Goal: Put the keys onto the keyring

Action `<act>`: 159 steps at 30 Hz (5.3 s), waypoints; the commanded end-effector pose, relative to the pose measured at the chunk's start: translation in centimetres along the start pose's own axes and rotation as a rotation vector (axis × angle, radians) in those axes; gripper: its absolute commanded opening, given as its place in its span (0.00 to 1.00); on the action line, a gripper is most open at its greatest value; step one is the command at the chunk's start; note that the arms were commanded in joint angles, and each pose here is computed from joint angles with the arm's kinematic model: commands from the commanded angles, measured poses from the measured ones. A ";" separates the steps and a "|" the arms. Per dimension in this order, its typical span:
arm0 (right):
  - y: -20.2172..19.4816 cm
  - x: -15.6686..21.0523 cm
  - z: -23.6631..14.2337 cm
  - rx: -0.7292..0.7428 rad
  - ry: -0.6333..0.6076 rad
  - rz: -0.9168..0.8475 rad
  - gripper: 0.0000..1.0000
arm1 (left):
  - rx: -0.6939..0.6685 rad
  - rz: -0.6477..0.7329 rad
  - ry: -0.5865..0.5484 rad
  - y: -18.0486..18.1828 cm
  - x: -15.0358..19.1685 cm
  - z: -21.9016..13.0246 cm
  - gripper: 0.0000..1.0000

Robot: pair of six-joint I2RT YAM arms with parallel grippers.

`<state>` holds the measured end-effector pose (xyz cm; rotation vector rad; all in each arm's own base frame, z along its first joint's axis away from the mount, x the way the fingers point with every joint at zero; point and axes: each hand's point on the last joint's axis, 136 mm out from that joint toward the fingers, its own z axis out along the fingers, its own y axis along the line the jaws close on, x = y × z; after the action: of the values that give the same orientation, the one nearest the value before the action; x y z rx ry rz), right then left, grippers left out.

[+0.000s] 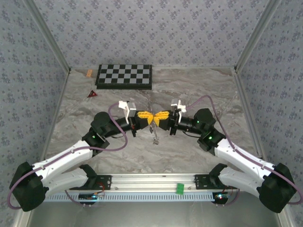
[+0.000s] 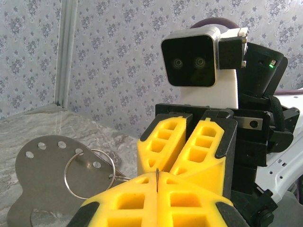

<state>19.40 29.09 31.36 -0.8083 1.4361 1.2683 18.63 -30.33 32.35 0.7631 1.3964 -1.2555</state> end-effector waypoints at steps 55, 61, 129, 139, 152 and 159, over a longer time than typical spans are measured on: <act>-2.5 5.6 -0.5 0.182 0.819 -0.328 0.00 | -0.034 0.051 0.279 2.1 6.1 -0.5 0.31; -3.0 5.6 -0.3 0.205 0.827 -0.325 0.00 | -0.024 0.058 0.272 1.8 5.9 -0.6 0.27; -1.1 1.8 -2.5 0.123 0.266 -0.118 0.43 | 0.017 0.103 0.100 0.2 1.7 -0.4 0.00; -1.6 1.2 -1.6 0.099 0.248 -0.080 0.23 | 0.032 0.104 0.090 -0.3 1.4 -0.6 0.00; -1.2 1.1 -1.3 -0.015 0.238 -0.001 0.26 | 0.061 0.107 0.063 -1.0 0.5 -0.7 0.00; -0.8 0.9 -1.0 -0.070 0.242 0.016 0.26 | 0.072 0.102 0.061 -1.2 0.3 -0.6 0.00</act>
<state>20.06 27.84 28.65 -1.0035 1.6495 1.2198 18.12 -30.05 29.85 0.9061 1.4513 -1.1870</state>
